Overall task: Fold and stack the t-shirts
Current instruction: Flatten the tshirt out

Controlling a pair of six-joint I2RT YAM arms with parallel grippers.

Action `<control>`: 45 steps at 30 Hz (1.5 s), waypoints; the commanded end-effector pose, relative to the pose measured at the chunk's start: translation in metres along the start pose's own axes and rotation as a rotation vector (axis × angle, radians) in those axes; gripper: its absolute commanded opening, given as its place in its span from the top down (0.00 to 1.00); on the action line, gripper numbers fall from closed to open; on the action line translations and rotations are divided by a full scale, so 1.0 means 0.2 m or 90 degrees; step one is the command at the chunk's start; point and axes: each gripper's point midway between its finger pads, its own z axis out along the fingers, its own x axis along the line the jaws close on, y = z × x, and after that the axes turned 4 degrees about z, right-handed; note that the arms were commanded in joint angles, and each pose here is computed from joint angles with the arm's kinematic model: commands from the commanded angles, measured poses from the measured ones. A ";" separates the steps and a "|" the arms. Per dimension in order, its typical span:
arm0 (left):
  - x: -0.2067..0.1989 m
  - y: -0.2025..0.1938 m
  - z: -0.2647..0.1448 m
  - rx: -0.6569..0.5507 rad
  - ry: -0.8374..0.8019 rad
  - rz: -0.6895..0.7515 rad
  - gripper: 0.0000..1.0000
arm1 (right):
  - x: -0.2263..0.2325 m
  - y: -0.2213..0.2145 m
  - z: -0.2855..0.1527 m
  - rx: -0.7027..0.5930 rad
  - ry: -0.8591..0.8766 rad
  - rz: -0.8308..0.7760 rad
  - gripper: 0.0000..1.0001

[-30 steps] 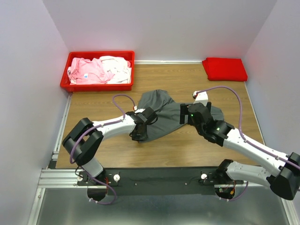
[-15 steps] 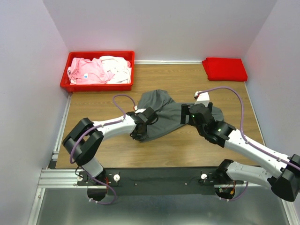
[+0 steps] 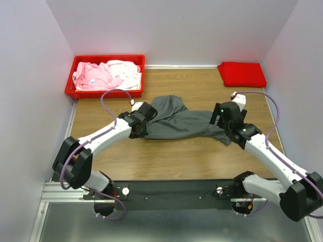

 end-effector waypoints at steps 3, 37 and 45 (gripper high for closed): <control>-0.02 0.08 -0.03 -0.068 -0.057 0.026 1.00 | -0.17 -0.13 0.15 0.125 -0.043 0.098 0.05; 0.00 0.10 0.08 -0.105 -0.121 0.041 1.00 | -0.42 -0.17 0.55 0.185 -0.107 0.161 0.77; 0.03 0.51 0.02 -0.167 -0.136 0.019 1.00 | -0.32 0.36 0.48 0.035 -0.048 0.166 0.98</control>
